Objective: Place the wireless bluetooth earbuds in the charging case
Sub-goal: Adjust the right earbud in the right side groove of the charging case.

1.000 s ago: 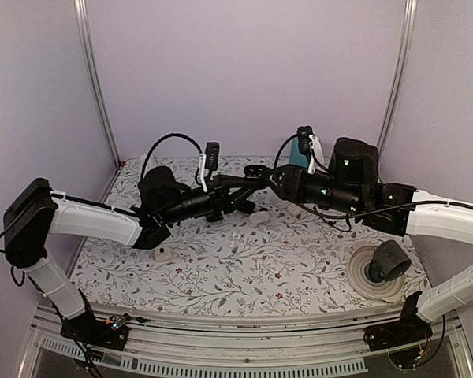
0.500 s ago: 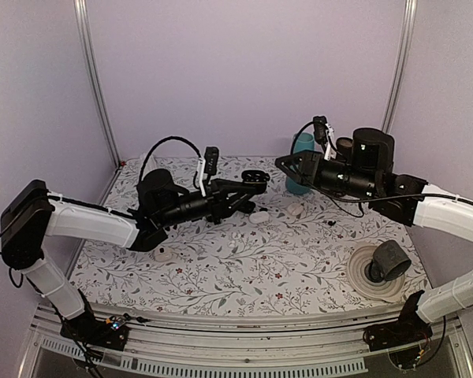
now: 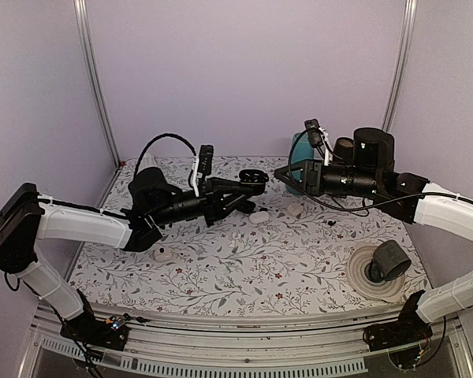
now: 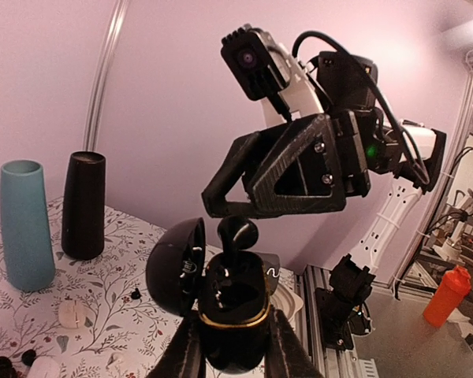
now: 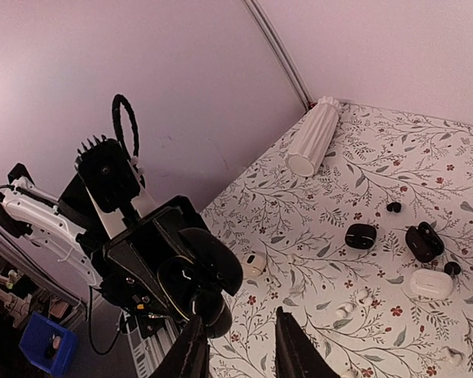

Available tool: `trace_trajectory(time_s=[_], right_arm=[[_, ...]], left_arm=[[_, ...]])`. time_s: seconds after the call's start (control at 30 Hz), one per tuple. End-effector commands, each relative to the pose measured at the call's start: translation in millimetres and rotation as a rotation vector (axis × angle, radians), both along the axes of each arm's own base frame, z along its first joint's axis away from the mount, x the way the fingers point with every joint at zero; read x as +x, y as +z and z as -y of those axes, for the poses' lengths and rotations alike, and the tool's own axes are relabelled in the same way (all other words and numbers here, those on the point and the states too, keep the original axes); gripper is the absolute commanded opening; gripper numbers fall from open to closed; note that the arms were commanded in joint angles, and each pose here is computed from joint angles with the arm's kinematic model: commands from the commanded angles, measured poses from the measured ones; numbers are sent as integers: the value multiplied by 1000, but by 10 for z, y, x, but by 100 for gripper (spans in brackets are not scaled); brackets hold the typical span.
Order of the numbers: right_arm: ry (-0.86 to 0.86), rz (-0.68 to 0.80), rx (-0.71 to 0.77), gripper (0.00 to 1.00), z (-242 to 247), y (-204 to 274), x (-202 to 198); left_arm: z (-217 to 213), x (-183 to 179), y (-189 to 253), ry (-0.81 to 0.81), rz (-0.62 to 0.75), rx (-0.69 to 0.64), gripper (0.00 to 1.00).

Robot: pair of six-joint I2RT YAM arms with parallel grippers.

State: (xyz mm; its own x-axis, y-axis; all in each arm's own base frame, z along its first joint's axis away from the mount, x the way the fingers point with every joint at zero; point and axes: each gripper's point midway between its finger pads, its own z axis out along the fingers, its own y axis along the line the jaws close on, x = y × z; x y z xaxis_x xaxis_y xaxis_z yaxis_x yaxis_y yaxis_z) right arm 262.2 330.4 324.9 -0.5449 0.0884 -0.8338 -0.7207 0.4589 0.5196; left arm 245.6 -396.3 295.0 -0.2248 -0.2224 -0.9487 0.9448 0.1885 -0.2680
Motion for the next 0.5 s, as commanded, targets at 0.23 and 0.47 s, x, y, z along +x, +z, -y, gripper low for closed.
trace_trajectory(time_s=[0.23, 0.47], right_arm=[[139, 63, -10, 29, -147, 48, -129], [186, 78, 3, 30, -217, 96, -231]], left_arm=[[-62, -136, 150, -56, 54, -35, 0], [-47, -126, 125, -57, 48, -28, 0]])
